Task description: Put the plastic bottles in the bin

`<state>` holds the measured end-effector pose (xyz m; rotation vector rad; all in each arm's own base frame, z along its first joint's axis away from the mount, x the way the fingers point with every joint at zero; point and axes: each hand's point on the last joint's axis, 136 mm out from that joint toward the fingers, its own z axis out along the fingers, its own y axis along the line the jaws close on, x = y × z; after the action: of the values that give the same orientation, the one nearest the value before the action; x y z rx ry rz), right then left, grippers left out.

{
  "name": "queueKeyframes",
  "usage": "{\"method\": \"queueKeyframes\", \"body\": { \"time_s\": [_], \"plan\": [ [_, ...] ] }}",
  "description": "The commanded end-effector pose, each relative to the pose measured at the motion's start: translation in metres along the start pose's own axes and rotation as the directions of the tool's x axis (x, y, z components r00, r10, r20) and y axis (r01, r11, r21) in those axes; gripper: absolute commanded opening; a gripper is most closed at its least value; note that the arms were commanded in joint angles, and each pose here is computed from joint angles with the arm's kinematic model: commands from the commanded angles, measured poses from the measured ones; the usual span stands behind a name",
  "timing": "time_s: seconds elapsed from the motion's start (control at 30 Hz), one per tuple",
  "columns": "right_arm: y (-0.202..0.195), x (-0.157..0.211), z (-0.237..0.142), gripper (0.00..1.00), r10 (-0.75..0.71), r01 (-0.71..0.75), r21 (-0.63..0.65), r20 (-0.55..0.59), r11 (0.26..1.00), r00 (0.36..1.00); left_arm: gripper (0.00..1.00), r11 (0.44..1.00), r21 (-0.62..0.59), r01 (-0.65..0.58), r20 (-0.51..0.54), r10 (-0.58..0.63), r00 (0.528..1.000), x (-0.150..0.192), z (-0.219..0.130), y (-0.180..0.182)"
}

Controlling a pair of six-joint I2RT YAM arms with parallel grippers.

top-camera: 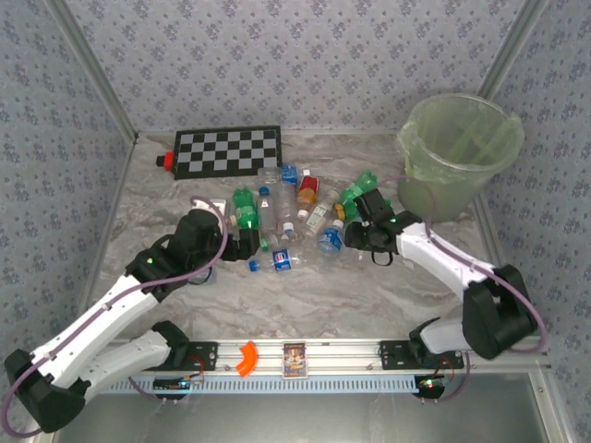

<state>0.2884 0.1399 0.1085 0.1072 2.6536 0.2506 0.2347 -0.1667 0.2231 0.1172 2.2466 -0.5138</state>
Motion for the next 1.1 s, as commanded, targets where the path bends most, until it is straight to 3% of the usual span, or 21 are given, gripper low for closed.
{"method": "queueKeyframes", "body": {
  "time_s": [0.0,0.23,0.43,0.6,0.9,1.07],
  "plan": [
    [-0.004,-0.021,-0.047,0.49,-0.027,0.026,0.009,0.128,1.0,0.991,1.0,0.995,0.091,0.026,0.094,-0.034,0.995,-0.028,-0.022,-0.019],
    [-0.006,-0.073,-0.157,0.48,-0.063,0.082,-0.023,0.447,0.996,0.892,1.0,0.983,0.171,0.072,0.158,-0.099,0.982,-0.044,-0.04,-0.03],
    [-0.02,-0.123,-0.241,0.49,-0.053,0.042,0.033,0.669,0.999,0.741,1.0,0.979,0.193,0.072,0.182,-0.108,0.977,-0.051,-0.046,-0.034],
    [-0.035,-0.162,-0.29,0.47,-0.04,-0.027,0.072,0.785,0.997,0.618,1.0,0.976,0.205,0.069,0.165,-0.104,0.981,-0.052,-0.053,-0.037],
    [-0.084,-0.229,-0.299,0.47,0.024,-0.199,0.092,0.856,0.976,0.517,1.0,0.967,0.241,0.076,0.18,-0.122,0.976,-0.052,-0.073,-0.037],
    [-0.114,-0.258,-0.283,0.48,0.053,-0.276,0.103,0.861,0.956,0.506,1.0,0.966,0.244,0.085,0.186,-0.133,0.973,-0.05,-0.084,-0.033]
  ]
}}
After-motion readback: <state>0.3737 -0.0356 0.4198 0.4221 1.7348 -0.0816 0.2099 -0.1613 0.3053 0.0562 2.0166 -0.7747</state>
